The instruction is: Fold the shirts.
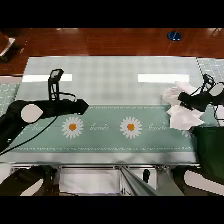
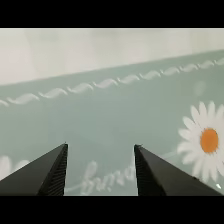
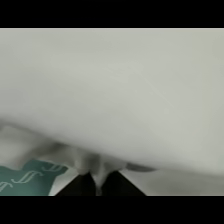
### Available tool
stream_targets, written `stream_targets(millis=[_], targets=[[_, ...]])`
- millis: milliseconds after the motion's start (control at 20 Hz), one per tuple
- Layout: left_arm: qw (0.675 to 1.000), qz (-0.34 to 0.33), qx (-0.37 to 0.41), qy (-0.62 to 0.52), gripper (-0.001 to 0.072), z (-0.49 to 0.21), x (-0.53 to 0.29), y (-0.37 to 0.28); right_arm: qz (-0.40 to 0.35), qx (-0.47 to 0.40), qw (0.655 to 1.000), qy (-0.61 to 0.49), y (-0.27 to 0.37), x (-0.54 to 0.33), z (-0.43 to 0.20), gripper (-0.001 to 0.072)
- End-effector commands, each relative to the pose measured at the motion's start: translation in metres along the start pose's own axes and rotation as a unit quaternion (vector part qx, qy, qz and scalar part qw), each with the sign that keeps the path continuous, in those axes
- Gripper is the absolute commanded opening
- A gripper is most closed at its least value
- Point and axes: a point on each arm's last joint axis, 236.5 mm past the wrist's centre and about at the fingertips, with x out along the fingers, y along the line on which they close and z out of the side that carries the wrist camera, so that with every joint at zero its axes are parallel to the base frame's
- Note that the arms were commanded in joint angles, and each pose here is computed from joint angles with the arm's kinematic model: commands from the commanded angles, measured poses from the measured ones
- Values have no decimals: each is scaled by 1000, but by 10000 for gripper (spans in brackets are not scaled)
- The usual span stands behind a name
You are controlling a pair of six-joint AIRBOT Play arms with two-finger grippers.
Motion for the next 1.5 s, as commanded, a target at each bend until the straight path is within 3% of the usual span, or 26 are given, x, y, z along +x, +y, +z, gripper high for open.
stream_targets(millis=[0,200,350,700,1000,1200,1450], targets=[[998,41,0,-55,508,33,-31,32,52,-68,996,-14,37,-39,13,24],[992,67,-29,-105,508,38,-101,54,102,-150,957,-228,106,-204,79,23],[992,14,-37,-118,508,16,-127,23,133,-217,901,-351,151,-325,80,22],[990,0,-30,-140,507,12,-144,12,213,-311,806,-456,216,-496,23,22],[974,46,-11,-220,507,49,-158,33,264,-419,814,-304,266,-442,-59,23],[979,38,-29,-198,507,39,-152,31,252,-484,824,-152,311,-329,-122,23],[983,41,-30,-174,507,29,-148,32,261,-487,833,15,353,-168,-213,23]])
